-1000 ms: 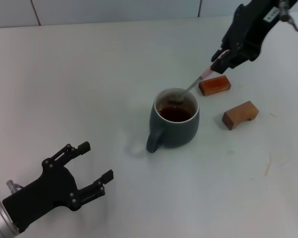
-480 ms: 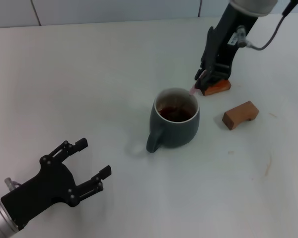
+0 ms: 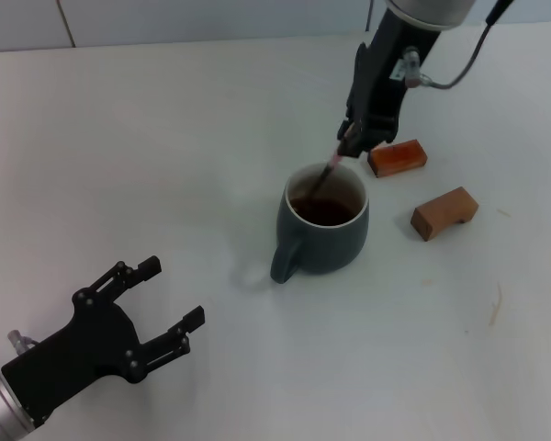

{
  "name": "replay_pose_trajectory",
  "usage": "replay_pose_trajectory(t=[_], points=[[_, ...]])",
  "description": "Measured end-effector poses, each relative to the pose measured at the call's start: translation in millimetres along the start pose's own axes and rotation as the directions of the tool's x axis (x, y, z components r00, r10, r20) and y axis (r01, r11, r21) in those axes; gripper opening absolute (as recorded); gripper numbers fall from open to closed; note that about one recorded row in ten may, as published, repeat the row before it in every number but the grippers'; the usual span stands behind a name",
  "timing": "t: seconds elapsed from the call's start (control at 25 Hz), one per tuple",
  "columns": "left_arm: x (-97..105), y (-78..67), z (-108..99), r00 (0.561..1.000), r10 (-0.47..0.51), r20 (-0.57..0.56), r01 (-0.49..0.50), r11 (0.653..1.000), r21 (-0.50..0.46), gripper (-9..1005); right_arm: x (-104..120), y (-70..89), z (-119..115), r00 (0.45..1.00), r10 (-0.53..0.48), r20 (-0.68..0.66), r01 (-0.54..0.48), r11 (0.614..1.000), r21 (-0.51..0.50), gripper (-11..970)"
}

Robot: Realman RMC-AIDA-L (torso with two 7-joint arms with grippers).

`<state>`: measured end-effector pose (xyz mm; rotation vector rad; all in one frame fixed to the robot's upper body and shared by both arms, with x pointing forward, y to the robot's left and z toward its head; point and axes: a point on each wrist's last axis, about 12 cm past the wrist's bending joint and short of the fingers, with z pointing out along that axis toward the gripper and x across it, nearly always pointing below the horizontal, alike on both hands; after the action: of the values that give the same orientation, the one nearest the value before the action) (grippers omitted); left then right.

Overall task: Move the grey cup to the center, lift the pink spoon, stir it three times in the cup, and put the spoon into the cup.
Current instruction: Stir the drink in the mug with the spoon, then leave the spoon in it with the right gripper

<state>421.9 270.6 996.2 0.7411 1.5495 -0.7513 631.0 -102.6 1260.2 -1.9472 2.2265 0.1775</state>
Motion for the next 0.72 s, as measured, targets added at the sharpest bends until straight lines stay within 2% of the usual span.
replay_pose_trajectory(t=[0.2,0.36,0.56,0.72], points=[[0,-0.4,1,1.000,-0.001,0.002,0.001,1.000,0.001,846,4,-4.2,2,0.998,0.031,-0.051,-0.030,0.999,0.031,111],[0,0.1,0,1.000,0.000,0.001,0.000,1.000,0.000,846,3,3.3,0,0.995,0.022,-0.095,-0.024,1.000,-0.019,112],[-1,0.5,0,1.000,0.002,0.001,-0.002,1.000,0.002,846,-7,10.1,1,0.999,-0.014,-0.050,0.011,0.998,-0.061,113],[-1,0.5,1,1.000,0.002,0.002,-0.002,1.000,0.002,846,-10,7.3,2,1.000,-0.017,-0.026,0.016,0.999,-0.039,114]])
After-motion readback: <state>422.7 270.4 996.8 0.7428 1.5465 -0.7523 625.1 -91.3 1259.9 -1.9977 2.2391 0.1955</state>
